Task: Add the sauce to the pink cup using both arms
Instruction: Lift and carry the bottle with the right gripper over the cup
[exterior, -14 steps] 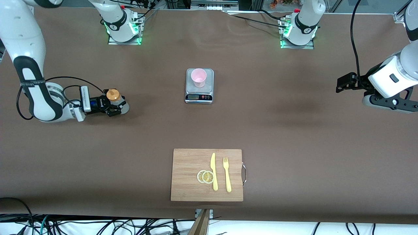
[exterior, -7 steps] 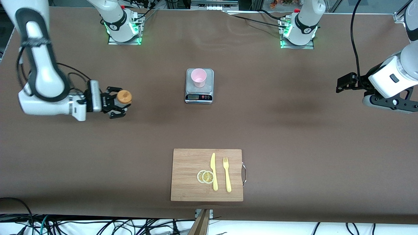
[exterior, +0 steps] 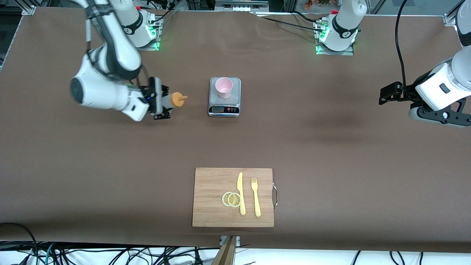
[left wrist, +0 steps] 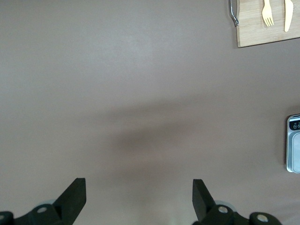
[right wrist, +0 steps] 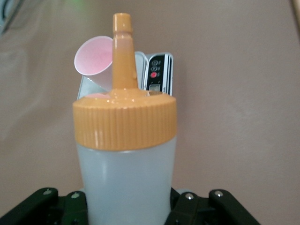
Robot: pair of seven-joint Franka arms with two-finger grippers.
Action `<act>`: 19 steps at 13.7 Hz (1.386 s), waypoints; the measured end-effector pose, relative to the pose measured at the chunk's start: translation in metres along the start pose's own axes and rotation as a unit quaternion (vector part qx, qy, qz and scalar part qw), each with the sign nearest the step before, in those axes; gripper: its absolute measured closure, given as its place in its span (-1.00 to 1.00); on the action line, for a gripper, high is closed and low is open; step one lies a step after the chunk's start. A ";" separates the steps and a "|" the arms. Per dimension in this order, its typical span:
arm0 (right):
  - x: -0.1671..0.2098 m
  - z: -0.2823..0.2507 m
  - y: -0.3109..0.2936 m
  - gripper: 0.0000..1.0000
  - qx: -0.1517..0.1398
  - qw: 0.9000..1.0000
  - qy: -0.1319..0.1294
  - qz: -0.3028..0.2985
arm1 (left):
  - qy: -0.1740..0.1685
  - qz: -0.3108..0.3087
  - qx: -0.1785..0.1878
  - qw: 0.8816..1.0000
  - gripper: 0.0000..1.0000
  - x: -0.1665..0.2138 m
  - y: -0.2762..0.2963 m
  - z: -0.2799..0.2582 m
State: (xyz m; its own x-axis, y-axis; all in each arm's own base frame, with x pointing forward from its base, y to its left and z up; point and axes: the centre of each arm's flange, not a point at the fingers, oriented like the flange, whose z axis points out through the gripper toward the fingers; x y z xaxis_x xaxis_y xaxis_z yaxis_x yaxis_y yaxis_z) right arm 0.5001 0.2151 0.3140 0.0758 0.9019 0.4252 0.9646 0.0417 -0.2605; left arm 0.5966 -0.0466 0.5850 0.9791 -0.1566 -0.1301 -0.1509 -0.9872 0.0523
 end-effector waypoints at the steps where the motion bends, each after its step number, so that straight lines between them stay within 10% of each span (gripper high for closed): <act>1: 0.007 0.013 -0.010 0.48 -0.001 1.000 -0.015 0.007 | 0.000 0.000 0.000 1.000 -1.00 0.000 0.000 0.000; 19: 0.112 0.098 -0.121 0.53 -0.039 0.969 -0.232 0.079 | 0.000 -0.001 0.000 1.000 -1.00 0.000 -0.001 0.000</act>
State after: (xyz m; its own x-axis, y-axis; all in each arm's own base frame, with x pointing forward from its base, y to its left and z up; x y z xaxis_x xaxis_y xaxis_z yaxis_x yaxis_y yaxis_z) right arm 0.3676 0.3530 0.3083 0.1200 0.9913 -0.0541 0.9675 -0.1290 -0.2173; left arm 0.5968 -0.0457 0.5849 0.9793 -0.1550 -0.1302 -0.1494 -0.9874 0.0522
